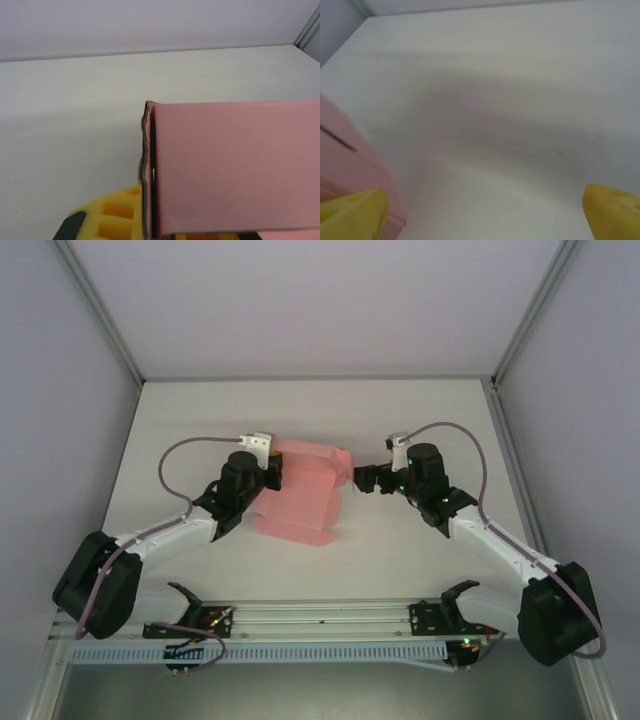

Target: Assemble paper box

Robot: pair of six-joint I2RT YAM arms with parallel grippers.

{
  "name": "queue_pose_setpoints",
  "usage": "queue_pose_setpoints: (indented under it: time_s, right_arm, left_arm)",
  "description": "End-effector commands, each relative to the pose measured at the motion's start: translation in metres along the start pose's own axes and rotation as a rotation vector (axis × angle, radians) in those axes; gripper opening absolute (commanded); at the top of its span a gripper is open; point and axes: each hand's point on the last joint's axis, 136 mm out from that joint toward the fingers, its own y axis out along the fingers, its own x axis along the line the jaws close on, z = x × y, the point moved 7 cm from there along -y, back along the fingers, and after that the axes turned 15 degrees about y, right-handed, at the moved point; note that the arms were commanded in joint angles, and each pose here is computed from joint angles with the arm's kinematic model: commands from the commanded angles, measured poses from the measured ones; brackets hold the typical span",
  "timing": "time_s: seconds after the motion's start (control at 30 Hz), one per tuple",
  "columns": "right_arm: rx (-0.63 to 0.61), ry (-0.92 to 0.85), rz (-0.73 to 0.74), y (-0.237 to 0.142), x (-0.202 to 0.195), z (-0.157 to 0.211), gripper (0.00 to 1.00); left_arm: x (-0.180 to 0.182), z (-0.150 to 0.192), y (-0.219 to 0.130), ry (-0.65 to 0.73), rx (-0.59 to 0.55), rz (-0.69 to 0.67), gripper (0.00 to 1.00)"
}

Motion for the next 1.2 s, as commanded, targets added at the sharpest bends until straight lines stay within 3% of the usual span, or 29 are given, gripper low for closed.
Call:
queue_pose_setpoints:
  time_s: [0.0, 0.27, 0.47, 0.63, 0.83, 1.17]
  right_arm:
    - [0.039, -0.033, -0.223, 0.005, 0.033, -0.005, 1.00]
    - [0.097, -0.073, -0.289, 0.038, 0.063, 0.003, 1.00]
    - [0.064, -0.095, -0.148, 0.062, 0.066, 0.004, 0.97]
    - [0.035, -0.131, -0.073, 0.053, 0.062, 0.006, 0.96]
    - [0.109, -0.178, -0.038, 0.031, 0.053, 0.020, 0.94]
    - [0.133, -0.214, -0.142, 0.026, 0.063, 0.023, 0.88]
  left_arm:
    - [0.000, -0.010, -0.001, -0.005, -0.040, 0.014, 0.00]
    - [-0.003, -0.007, 0.005, -0.018, -0.022, 0.034, 0.00]
    - [-0.003, -0.005, 0.006, -0.036, -0.012, 0.030, 0.00]
    - [0.003, -0.002, 0.007, -0.030, 0.020, -0.033, 0.00]
    - [0.007, -0.004, 0.005, -0.026, 0.018, -0.062, 0.00]
    - [0.004, -0.005, 0.006, -0.023, 0.014, -0.027, 0.00]
